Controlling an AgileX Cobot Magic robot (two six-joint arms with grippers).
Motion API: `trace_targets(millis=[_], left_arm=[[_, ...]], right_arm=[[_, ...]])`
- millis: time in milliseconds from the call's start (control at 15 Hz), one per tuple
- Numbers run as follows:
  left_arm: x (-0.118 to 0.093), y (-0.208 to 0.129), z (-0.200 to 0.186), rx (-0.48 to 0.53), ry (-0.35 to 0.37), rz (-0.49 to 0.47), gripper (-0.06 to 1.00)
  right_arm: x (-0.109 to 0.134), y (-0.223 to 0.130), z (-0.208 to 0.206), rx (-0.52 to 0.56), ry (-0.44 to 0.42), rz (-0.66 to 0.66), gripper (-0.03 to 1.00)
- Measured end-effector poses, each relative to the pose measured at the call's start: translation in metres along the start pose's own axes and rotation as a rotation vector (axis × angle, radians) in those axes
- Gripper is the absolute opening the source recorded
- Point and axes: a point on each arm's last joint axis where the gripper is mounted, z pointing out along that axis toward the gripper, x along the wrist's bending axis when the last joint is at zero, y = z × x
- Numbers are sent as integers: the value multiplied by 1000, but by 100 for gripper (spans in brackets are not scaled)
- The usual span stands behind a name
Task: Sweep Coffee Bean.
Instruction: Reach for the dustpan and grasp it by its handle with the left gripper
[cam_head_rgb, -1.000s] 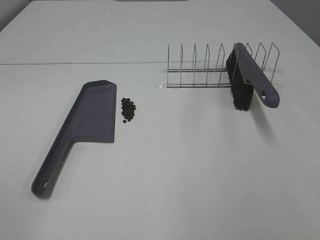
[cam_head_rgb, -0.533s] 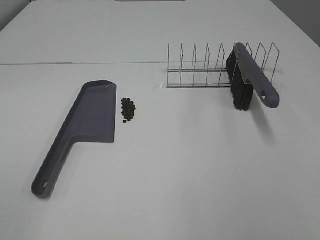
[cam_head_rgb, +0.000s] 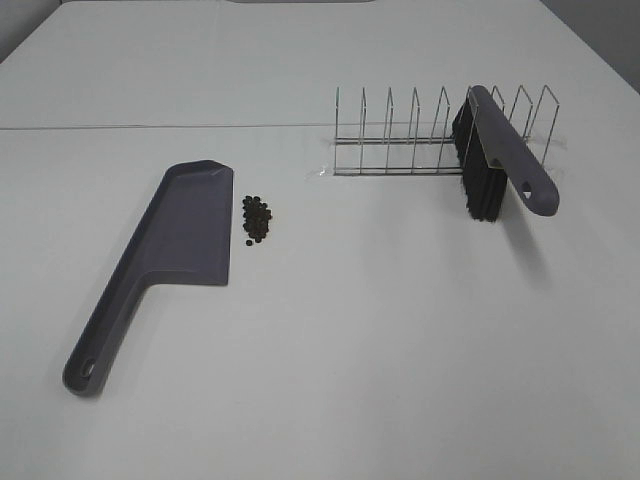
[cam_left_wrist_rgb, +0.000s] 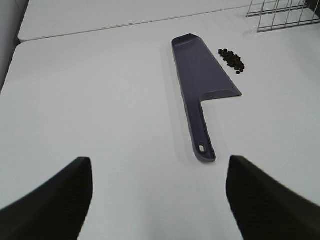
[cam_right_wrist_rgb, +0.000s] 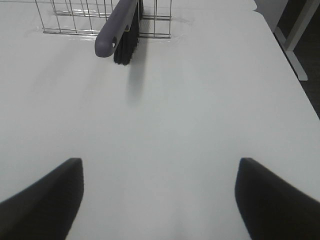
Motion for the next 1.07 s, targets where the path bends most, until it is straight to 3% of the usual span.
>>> trace_targets(millis=[800,1067], left_arm=[[0,2,-1,-13,0,-8,71],[6,45,27,14,8,-39,71]], right_arm=[[0,0,0,0,0,0,79],[0,0,0,0,0,0,79]])
